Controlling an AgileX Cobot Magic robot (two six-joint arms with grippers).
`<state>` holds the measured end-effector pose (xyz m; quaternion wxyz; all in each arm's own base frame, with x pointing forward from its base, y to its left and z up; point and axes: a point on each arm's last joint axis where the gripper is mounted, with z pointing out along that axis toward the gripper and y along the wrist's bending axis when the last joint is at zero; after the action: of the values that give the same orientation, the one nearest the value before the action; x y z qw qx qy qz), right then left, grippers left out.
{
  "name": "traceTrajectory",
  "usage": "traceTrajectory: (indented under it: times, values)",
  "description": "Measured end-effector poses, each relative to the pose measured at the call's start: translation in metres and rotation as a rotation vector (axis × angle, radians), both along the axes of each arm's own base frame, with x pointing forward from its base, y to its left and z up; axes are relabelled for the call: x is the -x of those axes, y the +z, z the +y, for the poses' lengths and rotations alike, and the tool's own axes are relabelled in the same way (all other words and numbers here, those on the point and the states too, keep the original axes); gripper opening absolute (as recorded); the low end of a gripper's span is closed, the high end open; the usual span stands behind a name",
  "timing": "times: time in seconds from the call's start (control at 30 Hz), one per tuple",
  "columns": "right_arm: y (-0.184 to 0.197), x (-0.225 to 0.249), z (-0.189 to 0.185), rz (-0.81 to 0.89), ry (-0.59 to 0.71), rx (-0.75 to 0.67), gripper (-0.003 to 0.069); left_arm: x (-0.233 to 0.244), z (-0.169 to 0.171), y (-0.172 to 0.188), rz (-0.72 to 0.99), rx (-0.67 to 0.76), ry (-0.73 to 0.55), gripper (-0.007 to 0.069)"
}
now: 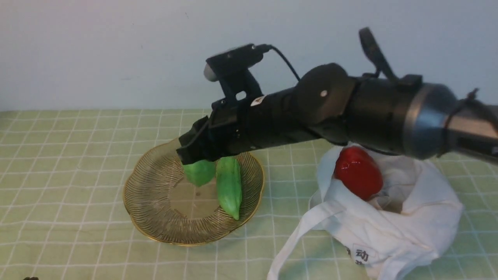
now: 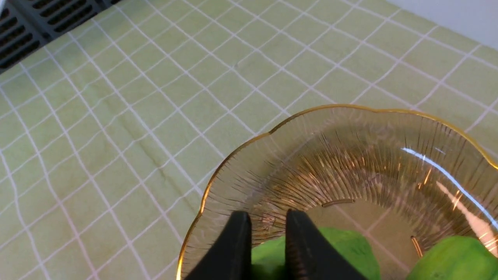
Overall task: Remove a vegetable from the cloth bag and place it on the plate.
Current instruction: Use the right arm to put the chayote into the empty plate on the left
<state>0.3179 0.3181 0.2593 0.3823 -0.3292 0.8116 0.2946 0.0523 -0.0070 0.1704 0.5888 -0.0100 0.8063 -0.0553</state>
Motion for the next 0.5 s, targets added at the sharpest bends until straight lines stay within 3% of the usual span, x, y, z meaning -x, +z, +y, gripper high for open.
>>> traceTrajectory:
  times: [0.13, 0.17, 0.2, 0.37, 0.5]
  values:
    - [-0.015, -0.009, 0.005, 0.01, -0.026, 0.005, 0.0165, 0.0, 0.0, 0.0, 0.0, 0.0, 0.0, -0.0005]
    - [-0.024, -0.013, 0.008, 0.012, -0.044, 0.01, 0.0231, 0.0, 0.0, 0.0, 0.0, 0.0, 0.0, -0.0005]
    - [-0.026, -0.014, 0.008, 0.014, -0.047, 0.012, 0.0239, 0.0, 0.0, 0.0, 0.0, 0.0, 0.0, -0.0005]
    - [-0.038, -0.017, 0.011, 0.044, -0.052, 0.02, 0.046, 0.0, 0.0, 0.0, 0.0, 0.0, 0.0, -0.0005]
    - [-0.033, -0.012, 0.01, 0.063, -0.022, 0.017, 0.0539, 0.0, 0.0, 0.0, 0.0, 0.0, 0.0, -0.0005]
